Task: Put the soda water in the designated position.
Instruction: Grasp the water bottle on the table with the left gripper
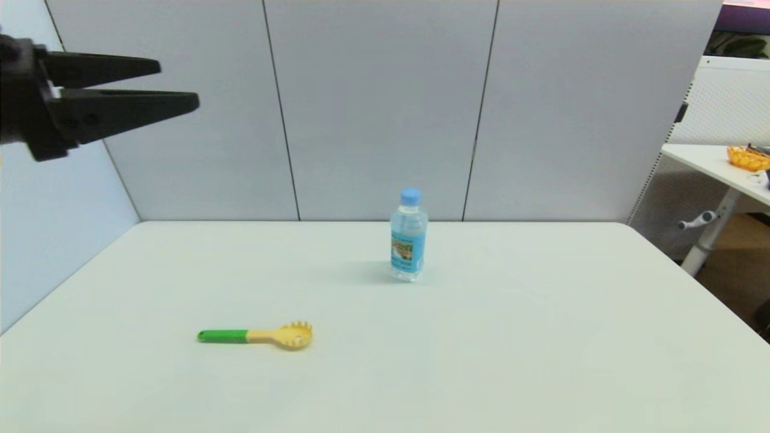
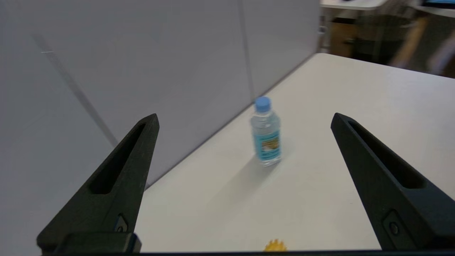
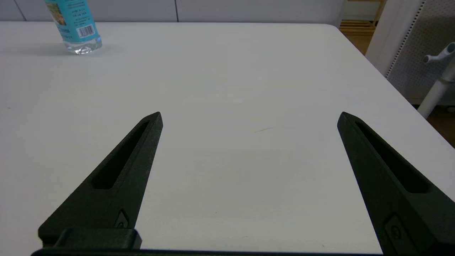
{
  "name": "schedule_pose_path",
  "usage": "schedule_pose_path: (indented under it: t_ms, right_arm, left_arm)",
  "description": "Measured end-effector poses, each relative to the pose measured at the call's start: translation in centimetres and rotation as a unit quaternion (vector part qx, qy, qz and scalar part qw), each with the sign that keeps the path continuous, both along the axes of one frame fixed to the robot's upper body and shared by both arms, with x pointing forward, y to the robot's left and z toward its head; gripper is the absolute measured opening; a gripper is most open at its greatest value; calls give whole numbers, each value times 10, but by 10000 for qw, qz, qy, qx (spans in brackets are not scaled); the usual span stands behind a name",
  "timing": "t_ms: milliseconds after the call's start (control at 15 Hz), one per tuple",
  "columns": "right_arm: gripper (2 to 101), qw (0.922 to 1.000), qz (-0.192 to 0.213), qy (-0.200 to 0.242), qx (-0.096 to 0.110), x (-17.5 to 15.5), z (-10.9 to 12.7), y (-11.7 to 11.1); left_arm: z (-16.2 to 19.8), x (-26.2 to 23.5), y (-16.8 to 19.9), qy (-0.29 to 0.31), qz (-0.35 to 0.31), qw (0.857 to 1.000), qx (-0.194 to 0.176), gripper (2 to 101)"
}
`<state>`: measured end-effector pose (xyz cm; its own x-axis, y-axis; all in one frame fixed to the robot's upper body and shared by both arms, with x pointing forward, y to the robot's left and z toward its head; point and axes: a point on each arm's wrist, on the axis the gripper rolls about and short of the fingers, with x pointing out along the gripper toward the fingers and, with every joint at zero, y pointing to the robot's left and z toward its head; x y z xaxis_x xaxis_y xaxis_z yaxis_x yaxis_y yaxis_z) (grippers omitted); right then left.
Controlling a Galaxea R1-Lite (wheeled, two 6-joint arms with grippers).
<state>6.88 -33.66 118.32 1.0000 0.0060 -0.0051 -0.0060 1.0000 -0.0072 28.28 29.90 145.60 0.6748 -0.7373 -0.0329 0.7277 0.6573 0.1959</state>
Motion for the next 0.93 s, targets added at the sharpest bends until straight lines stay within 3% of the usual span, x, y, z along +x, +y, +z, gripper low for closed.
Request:
schedule_pose_path:
  t_ms: [267,667,933]
  right_arm:
    - [974,10000,-5,-2,0,0,0,0]
    - [974,10000,-5,-2,0,0,0,0]
    - [974,10000,-5,-2,0,0,0,0]
  left_arm:
    - [-31,65,-33,576,-755,9955,64,978]
    - [-83,146,-63,542,-972,9938,54,978]
    - [-118,185,-79,836,-1355,9872,51,978]
